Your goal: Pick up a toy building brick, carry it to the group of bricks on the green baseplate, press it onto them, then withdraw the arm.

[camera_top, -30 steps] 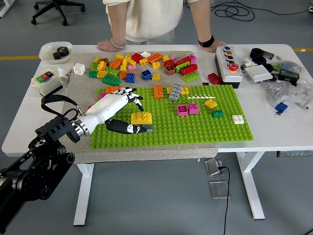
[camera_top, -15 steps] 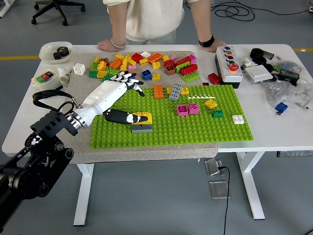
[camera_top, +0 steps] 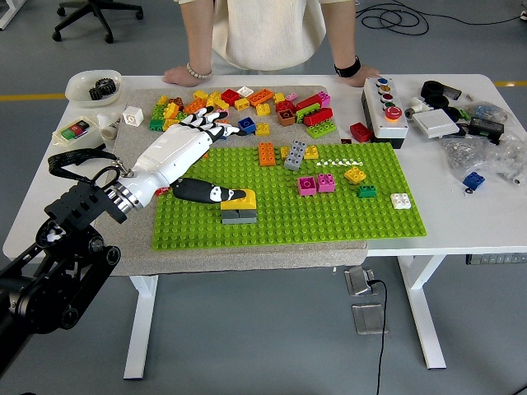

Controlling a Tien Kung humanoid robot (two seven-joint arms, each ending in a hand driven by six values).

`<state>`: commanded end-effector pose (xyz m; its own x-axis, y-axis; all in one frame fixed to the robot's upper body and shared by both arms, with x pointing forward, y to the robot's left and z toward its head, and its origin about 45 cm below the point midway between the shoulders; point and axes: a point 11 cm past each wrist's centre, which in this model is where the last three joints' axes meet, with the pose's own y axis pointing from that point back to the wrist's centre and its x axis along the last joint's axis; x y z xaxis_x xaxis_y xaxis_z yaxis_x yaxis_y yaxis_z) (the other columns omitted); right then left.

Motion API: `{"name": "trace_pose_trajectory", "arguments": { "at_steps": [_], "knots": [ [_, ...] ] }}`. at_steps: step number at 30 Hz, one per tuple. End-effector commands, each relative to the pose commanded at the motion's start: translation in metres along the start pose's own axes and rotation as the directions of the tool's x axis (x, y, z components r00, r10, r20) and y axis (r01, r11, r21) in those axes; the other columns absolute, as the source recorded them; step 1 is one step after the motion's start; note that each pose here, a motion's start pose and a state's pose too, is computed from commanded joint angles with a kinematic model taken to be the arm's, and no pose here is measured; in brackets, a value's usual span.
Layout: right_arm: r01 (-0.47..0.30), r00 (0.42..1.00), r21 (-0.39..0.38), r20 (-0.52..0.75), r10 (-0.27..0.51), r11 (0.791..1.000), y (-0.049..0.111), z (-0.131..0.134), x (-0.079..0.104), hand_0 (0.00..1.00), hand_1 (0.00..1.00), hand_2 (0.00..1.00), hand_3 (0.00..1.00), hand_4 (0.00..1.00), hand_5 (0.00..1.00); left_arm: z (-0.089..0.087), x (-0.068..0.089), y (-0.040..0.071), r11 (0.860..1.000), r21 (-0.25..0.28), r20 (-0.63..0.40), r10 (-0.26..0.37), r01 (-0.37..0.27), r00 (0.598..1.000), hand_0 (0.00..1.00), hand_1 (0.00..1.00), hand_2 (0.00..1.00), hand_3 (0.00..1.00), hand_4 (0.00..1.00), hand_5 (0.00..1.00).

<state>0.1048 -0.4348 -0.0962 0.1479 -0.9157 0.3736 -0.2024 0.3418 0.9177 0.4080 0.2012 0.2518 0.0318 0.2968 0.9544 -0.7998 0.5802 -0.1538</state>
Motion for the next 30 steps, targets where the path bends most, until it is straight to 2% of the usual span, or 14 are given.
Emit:
{"name": "trace_pose_trajectory", "arguments": {
  "at_steps": [9, 22, 30],
  "knots": [
    [0.004, 1.0, 0.0, -0.002, -0.004, 1.0, 0.0, 0.001, -0.003, 0.742, 0.632, 0.674, 0.619, 0.83, 0.524, 0.0, -0.002, 0.001, 1.0, 0.0, -0.002, -0.009, 0.009, 1.0, 0.998, 0.955, 0.878, 0.878, 0.998, 0.625],
    [0.0, 1.0, -0.004, 0.016, 0.0, 1.0, 0.0, 0.003, -0.001, 0.742, 0.633, 0.675, 0.62, 0.83, 0.526, 0.0, 0.01, 0.006, 0.999, -0.005, 0.004, 0.045, -0.045, 0.999, 0.998, 0.946, 0.869, 0.868, 0.998, 0.646],
    [-0.009, 1.0, 0.003, 0.028, 0.009, 1.0, 0.0, -0.001, 0.004, 0.741, 0.633, 0.674, 0.62, 0.83, 0.526, -0.004, 0.017, 0.011, 0.997, 0.01, -0.005, 0.071, -0.071, 0.997, 0.998, 0.945, 0.866, 0.862, 0.998, 0.653]
  ]
}}
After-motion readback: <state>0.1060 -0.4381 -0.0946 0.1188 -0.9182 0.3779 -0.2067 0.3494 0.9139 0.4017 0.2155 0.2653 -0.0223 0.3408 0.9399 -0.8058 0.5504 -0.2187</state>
